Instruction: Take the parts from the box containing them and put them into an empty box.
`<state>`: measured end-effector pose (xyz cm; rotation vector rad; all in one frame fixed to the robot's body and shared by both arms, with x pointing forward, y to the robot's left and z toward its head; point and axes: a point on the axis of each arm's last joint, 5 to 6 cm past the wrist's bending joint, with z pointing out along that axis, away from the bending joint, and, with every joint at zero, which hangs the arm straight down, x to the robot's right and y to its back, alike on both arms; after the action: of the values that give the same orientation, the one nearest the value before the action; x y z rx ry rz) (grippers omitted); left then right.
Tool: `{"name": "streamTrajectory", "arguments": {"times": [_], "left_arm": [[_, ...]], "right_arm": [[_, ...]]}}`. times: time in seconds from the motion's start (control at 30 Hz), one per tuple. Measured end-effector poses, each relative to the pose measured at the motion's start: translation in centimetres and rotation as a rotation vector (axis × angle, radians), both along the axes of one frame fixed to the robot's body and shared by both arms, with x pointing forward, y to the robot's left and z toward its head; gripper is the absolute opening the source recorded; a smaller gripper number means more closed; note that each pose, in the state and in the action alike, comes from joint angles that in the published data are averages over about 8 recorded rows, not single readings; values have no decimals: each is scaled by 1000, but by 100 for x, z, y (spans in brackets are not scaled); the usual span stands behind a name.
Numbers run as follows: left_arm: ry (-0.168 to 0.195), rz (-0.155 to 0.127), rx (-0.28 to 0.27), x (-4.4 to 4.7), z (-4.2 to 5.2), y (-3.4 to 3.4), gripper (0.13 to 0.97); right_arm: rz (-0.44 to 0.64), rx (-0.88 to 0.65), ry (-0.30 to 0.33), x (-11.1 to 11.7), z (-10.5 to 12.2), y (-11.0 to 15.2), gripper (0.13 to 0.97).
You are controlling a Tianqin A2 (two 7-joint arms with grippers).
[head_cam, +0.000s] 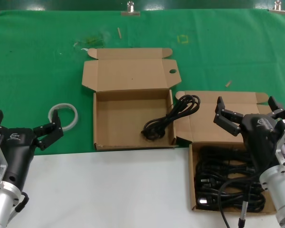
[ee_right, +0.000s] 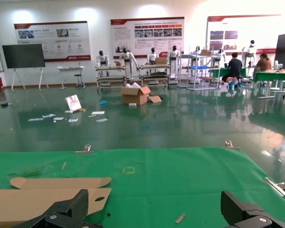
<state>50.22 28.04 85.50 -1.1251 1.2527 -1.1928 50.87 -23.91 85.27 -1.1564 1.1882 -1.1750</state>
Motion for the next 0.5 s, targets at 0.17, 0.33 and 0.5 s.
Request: {"name": "streamTrajectory", "arguments": {"times": [0.17,0.33,0.5], "left_arm": [[0,0,0,0,0,0,965],[0,0,0,0,0,0,965],[0,0,0,0,0,0,965]], "right_arm": [[0,0,0,0,0,0,966],[0,0,0,0,0,0,966],[0,0,0,0,0,0,966]]}}
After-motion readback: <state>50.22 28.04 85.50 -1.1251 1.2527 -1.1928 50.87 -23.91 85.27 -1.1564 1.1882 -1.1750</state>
